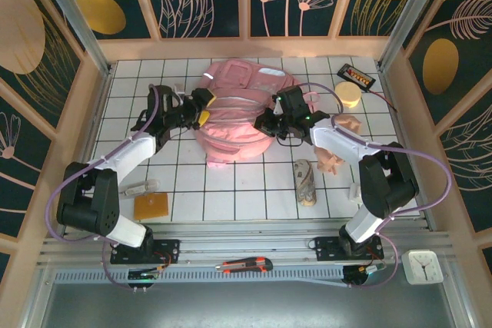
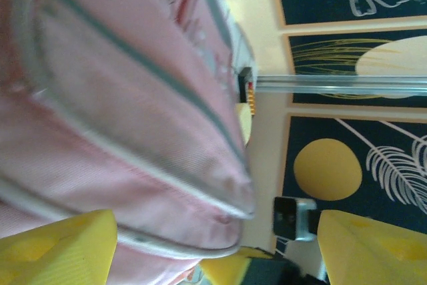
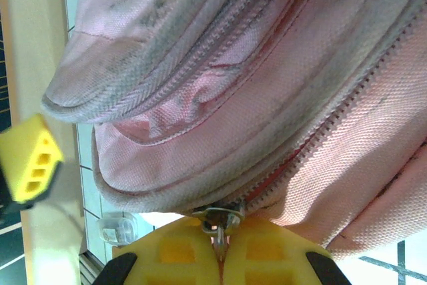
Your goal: Pack the student bag
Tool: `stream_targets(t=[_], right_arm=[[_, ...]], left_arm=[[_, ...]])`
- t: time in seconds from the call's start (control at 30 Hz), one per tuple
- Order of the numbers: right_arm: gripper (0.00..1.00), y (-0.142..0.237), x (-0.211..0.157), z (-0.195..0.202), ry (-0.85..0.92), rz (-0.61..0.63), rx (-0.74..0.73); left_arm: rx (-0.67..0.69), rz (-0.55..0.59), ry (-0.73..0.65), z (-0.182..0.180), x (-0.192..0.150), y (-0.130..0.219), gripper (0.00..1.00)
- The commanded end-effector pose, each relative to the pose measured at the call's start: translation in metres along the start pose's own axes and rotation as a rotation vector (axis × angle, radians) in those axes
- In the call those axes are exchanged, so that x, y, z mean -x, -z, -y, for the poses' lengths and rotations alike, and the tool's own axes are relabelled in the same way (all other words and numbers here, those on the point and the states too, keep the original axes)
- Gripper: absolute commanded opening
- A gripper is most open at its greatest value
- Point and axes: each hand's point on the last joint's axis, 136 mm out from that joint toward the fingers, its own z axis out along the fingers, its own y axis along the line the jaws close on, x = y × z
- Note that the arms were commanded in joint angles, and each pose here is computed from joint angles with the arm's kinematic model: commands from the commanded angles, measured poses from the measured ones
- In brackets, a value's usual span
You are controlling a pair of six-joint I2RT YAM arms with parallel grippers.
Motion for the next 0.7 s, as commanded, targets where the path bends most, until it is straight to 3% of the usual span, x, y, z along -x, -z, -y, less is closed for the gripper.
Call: stream_targets(t=[0.0,0.6,0.67], right_arm=[[0.00,0.012,0.000,-0.021,0.060,0.011,0.068],[0.00,0.016,0.013,-0.010,0.031,0.043,0.055],[0.00,0.015,0.011,-0.008,0.031,0.039,0.051]], left_arm=[[-0.016,-0.029,0.012,0.011,-0.001,0.004,0.78],[-0.003,-0.051,0.147,-0.023,0.008,-0.032,0.77],[-0.022,-0.047,0.134,-0.012,0.017,-0.039,0.75]])
